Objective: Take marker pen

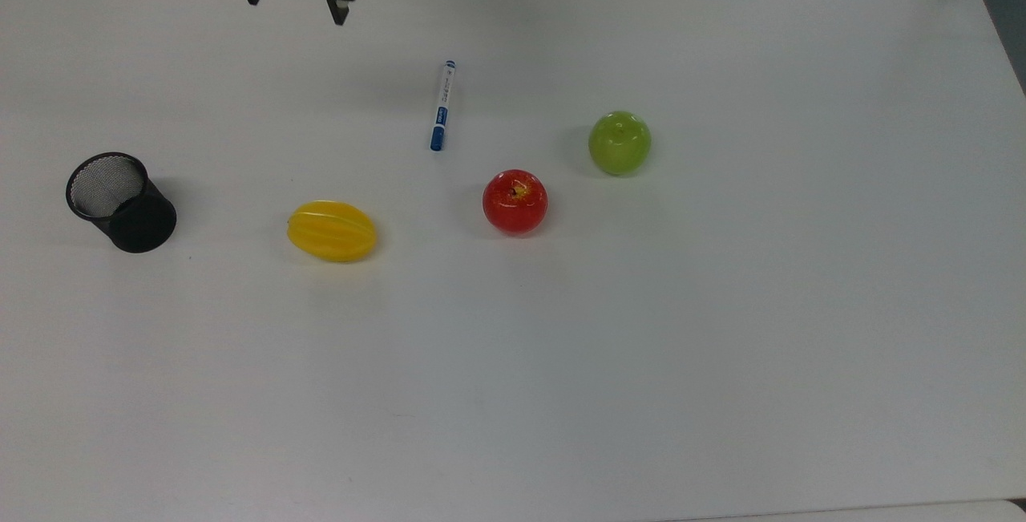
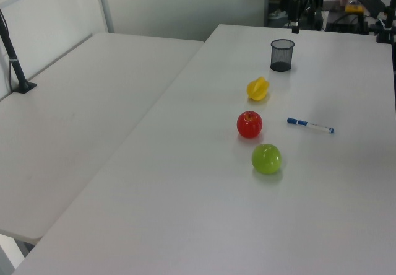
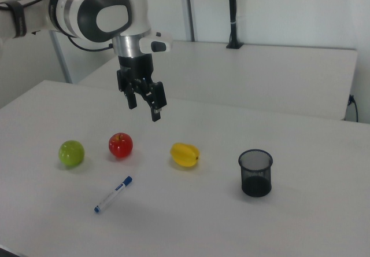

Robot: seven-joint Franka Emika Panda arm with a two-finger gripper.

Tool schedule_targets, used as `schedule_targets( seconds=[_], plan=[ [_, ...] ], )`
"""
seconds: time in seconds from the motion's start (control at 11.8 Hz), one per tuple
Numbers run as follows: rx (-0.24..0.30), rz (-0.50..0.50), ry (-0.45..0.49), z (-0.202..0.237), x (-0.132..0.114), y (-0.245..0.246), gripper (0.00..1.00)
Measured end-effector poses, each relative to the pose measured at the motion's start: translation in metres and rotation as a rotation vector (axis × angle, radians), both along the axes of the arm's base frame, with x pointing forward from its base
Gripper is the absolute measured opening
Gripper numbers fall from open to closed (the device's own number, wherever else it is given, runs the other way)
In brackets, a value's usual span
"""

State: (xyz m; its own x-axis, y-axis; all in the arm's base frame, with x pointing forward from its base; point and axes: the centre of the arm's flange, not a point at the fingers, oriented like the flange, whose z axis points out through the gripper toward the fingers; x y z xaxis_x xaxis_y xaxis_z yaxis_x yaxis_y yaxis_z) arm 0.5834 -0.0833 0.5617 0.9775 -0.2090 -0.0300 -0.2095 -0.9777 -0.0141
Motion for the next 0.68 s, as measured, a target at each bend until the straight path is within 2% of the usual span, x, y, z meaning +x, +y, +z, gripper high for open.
schedule_targets(
  seconds=[0.26,0.68],
  plan=[
    [0.005,0.015,0.003,0.012,-0.01,-0.004,1.0],
    [0.006,0.016,0.003,0.016,-0.012,-0.004,1.0]
  ],
)
